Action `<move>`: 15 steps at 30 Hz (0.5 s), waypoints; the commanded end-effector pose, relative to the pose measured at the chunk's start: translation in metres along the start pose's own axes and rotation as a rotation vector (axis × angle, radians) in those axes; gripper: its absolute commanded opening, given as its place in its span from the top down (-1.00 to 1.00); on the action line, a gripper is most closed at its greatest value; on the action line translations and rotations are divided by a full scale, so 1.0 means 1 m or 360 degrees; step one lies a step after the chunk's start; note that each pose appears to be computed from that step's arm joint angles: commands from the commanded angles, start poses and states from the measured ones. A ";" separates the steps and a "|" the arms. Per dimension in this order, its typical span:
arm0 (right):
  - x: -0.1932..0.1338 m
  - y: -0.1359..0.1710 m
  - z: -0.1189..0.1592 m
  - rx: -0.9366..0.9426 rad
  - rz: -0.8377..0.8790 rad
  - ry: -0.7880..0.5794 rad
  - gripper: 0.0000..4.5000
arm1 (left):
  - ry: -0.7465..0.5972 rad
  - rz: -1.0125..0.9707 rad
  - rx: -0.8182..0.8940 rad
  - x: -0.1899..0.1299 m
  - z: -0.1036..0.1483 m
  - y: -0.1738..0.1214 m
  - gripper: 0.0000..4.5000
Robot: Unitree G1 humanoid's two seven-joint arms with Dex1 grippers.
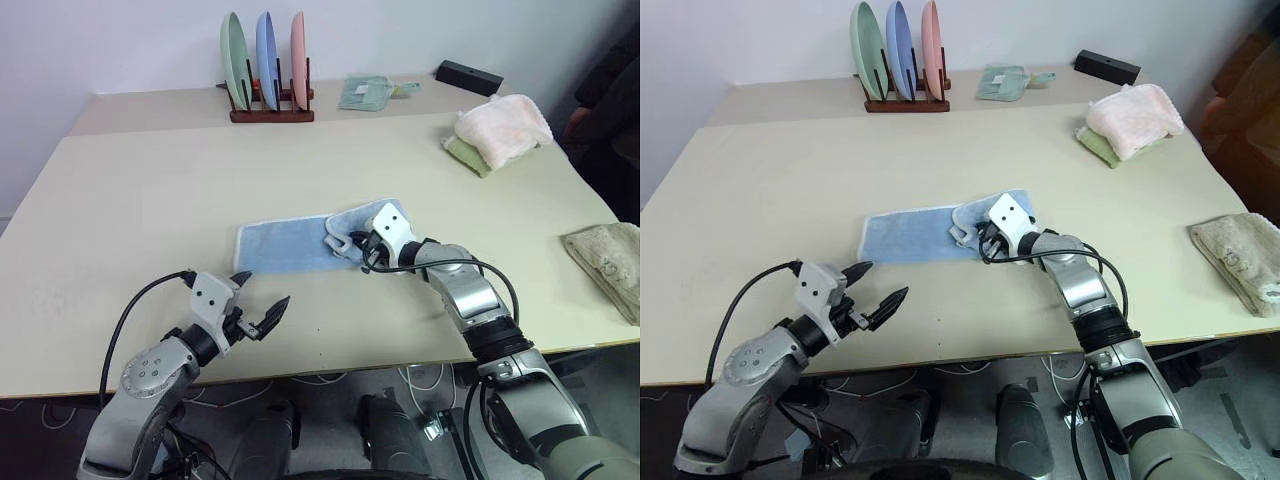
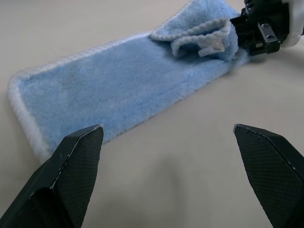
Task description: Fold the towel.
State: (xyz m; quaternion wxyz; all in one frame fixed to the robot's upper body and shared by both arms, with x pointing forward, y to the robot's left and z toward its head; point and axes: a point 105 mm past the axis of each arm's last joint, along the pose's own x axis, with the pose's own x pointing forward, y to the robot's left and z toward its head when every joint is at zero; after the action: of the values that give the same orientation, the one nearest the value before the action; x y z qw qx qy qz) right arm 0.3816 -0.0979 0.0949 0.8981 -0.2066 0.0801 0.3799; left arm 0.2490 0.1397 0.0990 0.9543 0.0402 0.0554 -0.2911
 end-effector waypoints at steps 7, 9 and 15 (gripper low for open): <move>-0.037 -0.020 0.073 -0.0555 -0.0012 -0.0318 -0.06 | 0.0080 0.0226 -0.0641 -0.005 -0.012 0.004 -1.00; -0.043 -0.017 0.082 -0.0628 0.0027 -0.0355 -0.51 | 0.0088 0.0238 -0.0817 -0.003 -0.013 0.001 -1.00; -0.050 0.000 0.096 -0.0783 0.0146 -0.0424 -0.95 | -0.0060 0.0417 -0.1426 0.017 -0.003 0.014 -1.00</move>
State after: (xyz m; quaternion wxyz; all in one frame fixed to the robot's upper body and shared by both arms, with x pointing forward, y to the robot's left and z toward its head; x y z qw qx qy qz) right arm 0.3530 -0.0956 0.1810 0.8194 -0.3494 -0.0896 0.4454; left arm 0.2701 0.1404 0.0937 0.9162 -0.3517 0.1449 -0.1259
